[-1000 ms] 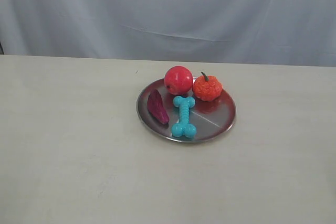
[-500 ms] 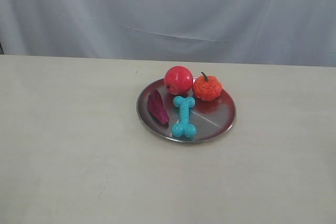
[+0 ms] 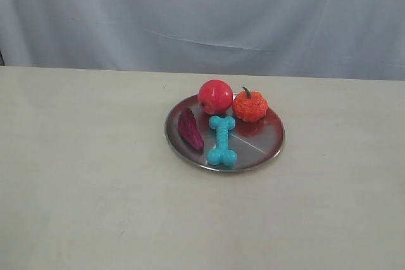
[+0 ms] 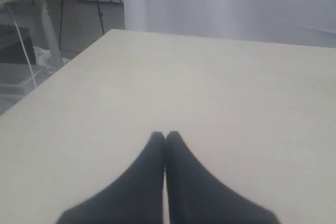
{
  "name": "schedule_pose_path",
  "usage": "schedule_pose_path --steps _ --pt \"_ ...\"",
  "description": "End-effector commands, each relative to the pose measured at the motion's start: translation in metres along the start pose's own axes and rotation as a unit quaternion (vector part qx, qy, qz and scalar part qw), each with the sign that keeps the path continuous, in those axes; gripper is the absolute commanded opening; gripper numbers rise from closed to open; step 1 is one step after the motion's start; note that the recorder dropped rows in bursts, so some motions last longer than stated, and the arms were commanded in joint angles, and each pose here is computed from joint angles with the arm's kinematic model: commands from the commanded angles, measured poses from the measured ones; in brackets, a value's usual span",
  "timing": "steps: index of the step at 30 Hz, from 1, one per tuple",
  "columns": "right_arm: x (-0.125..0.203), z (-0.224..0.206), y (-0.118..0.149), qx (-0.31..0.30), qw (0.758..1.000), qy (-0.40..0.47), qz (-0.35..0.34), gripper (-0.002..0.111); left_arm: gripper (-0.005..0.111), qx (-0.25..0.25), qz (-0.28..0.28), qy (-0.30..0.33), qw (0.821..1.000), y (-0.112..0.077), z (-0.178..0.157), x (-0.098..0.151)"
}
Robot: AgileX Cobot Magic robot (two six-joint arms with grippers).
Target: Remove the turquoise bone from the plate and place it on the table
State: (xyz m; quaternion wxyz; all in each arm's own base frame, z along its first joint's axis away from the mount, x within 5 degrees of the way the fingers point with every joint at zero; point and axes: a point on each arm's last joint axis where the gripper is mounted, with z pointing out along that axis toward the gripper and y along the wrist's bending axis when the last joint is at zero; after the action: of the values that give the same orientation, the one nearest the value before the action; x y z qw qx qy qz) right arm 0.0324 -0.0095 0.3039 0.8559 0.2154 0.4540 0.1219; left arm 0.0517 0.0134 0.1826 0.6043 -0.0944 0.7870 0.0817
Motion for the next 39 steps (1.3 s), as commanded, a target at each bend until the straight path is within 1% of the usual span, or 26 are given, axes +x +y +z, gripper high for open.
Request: schedule_pose_path --steps 1,4,7,11,13,14,16,17,21,23,24,28,33,35,37,39 --pt "-0.018 0.029 0.013 0.042 0.996 0.084 0.005 0.0 0.0 -0.001 -0.002 -0.002 1.0 0.0 0.0 0.0" --pt "-0.025 0.06 0.022 0.053 0.987 0.151 -0.01 0.0 0.0 -0.001 -0.002 -0.002 1.0 0.0 0.0 0.0" --pt "-0.026 0.095 0.035 0.046 0.969 0.239 -0.052 0.0 0.0 -0.001 -0.002 -0.002 1.0 0.0 0.0 0.0" --pt "-0.015 0.147 0.058 0.027 0.925 0.366 -0.102 0.0 0.0 -0.001 -0.002 -0.002 1.0 0.0 0.0 0.0" --pt "-0.012 0.167 0.069 0.013 0.907 0.401 -0.13 0.0 0.0 -0.001 -0.002 -0.002 1.0 0.0 0.0 0.0" --pt "-0.008 0.182 0.074 0.013 0.894 0.424 -0.146 0.0 0.0 -0.001 -0.002 -0.002 1.0 0.0 0.0 0.0" --pt "-0.003 0.202 0.078 0.021 0.877 0.453 -0.158 0.0 0.0 -0.001 -0.002 -0.002 1.0 0.0 0.0 0.0" --pt "0.0 0.215 0.081 0.027 0.865 0.472 -0.166 0.0 0.0 -0.001 -0.002 -0.002 1.0 0.0 0.0 0.0" --pt "0.019 0.253 0.085 0.04 0.827 0.527 -0.192 0.0 0.0 -0.001 -0.002 -0.002 1.0 0.0 0.0 0.0" --pt "0.03 0.27 0.086 0.042 0.812 0.546 -0.203 0.0 0.0 -0.001 -0.002 -0.002 1.0 0.0 0.0 0.0" --pt "0.033 0.277 0.087 0.042 0.809 0.549 -0.205 0.0 0.0 -0.001 -0.002 -0.002 1.0 0.0 0.0 0.0" --pt "0.064 0.302 0.082 0.055 0.782 0.585 -0.21 0.0 0.0 -0.001 -0.002 -0.002 1.0 0.0 0.0 0.0" --pt "0.116 0.321 0.066 0.08 0.73 0.645 -0.212 0.0 0.0 -0.001 -0.002 -0.002 1.0 0.0 0.0 0.0" --pt "0.139 0.325 0.057 0.089 0.707 0.668 -0.214 0.005 0.0 -0.001 -0.002 -0.002 1.0 0.0 0.0 0.0" --pt "0.161 0.326 0.048 0.096 0.69 0.685 -0.215 0.017 0.0 -0.001 -0.002 -0.002 1.0 0.0 0.0 0.0" --pt "0.184 0.326 0.04 0.094 0.672 0.702 -0.216 0.034 0.0 -0.001 -0.002 -0.002 1.0 0.0 0.0 0.0"
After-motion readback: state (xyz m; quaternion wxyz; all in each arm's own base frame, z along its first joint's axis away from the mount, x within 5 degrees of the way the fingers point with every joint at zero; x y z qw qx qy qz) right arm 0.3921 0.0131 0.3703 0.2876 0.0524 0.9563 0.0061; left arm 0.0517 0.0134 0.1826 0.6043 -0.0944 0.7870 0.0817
